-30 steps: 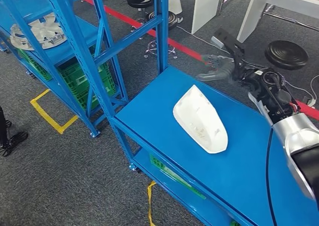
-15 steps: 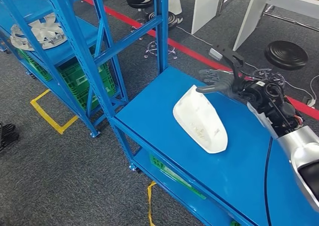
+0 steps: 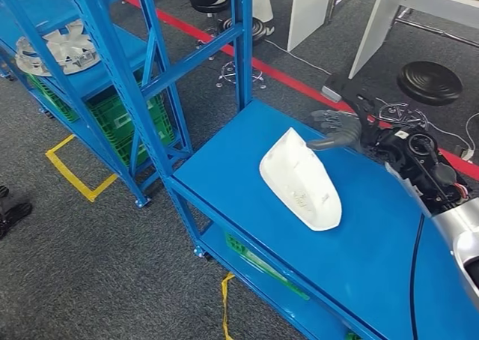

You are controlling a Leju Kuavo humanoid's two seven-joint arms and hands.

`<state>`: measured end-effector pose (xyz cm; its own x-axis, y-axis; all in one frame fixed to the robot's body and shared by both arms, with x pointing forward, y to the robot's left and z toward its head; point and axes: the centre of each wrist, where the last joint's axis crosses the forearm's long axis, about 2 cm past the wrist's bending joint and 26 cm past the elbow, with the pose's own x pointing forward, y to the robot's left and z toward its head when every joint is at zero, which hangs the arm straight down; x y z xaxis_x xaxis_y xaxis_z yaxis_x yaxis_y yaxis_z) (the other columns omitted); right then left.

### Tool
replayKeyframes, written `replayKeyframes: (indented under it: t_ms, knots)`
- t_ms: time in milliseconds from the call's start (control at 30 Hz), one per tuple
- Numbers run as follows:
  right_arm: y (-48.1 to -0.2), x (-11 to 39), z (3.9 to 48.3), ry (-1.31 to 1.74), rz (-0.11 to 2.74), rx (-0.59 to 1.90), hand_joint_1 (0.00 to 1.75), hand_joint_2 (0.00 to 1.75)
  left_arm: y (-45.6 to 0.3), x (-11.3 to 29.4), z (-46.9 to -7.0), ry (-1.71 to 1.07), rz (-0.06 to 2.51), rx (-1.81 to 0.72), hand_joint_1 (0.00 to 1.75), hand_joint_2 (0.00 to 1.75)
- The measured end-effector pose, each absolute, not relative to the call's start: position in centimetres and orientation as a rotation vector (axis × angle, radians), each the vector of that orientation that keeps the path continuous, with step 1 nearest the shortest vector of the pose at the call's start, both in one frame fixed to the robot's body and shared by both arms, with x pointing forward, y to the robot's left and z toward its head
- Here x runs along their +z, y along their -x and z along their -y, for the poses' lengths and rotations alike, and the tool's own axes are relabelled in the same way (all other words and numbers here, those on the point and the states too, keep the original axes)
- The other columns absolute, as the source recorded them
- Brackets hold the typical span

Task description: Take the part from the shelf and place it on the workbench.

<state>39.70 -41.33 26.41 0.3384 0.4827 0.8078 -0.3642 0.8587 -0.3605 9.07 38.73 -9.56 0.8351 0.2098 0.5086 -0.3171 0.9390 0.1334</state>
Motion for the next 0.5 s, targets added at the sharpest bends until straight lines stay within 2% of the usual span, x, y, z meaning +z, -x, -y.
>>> replayKeyframes:
  t_ms: [500]
  knots:
    - [-39.66, 26.20, 42.38, 0.147, 1.077, 0.556, 0.00, 1.75, -9.01, -9.57, -38.75, -0.218, 0.513, 0.279, 0.00, 0.00]
